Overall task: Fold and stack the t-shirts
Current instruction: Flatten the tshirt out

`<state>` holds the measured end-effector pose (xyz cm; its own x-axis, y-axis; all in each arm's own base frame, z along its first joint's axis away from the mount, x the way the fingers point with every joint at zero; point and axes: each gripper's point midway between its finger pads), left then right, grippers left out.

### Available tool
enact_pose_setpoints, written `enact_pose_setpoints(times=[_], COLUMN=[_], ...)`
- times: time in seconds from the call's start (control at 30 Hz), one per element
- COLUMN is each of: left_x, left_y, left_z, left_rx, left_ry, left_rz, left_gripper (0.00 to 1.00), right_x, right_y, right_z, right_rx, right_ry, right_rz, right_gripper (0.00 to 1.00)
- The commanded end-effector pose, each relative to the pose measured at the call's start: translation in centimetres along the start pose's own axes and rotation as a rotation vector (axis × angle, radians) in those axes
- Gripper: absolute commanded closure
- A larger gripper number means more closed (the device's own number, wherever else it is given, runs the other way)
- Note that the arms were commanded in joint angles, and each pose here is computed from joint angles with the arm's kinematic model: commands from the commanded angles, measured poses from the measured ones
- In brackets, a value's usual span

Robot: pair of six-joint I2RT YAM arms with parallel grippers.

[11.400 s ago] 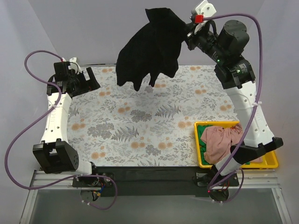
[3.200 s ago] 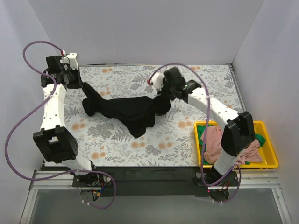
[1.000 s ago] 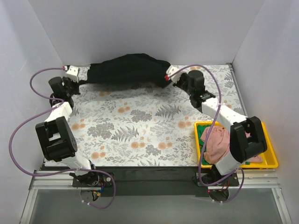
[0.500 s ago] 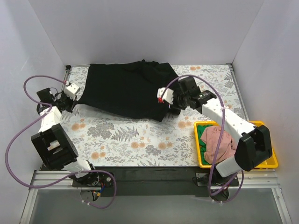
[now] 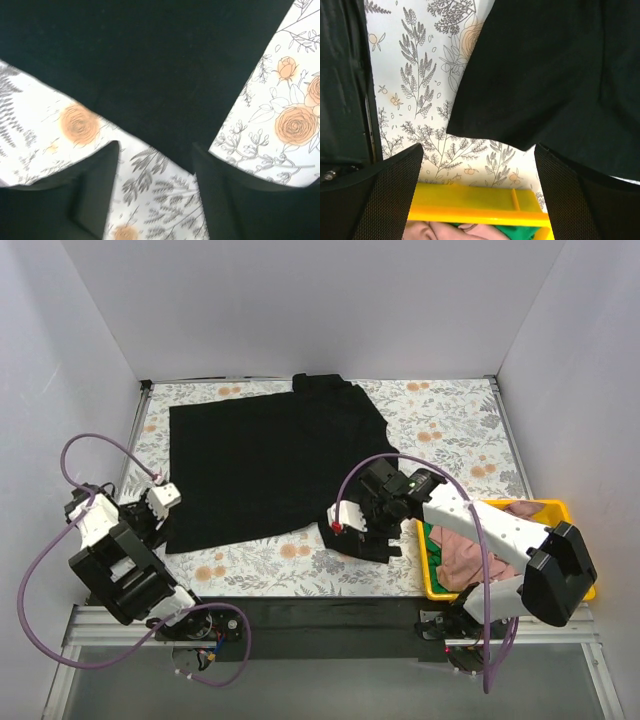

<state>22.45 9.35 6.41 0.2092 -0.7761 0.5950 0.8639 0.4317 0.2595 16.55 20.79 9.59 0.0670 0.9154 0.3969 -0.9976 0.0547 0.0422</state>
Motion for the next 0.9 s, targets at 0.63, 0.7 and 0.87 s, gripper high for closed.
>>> enact_pose_setpoints(times=[0.63,0.7,0.87], left_x=[1.4,0.4,-2.0], left_y=[3.9,3.7,3.5], left_z=[-6.7,-6.9,-7.6], left_rx=[0.049,0.047,0.056], left_ry=[0.254,0.299,0.399], left_rz=[0.402,0.432,0.494], left_gripper=[0.58,0.60,0.67], right_x=[-2.1,-3.5,-4.6], right_y=[-10.8,-9.5,-3.2], right_z=[-6.2,-7.0,-8.7], right_rx=[-0.017,-0.006,0.109], right_ry=[0.219,0.268,0.353], right_rz=[-0.543,-0.539,-0.477], right_gripper=[0.58,0.59,0.60])
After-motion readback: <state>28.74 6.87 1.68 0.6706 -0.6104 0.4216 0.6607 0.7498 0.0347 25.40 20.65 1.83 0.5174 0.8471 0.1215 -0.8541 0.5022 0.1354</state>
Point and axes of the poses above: each gripper's point midway between its finger pads, its own z axis back along the fingers, its own y axis along the line the jaws close on, x = y × z, and after that the axes turned 14 degrees about -z, right-handed
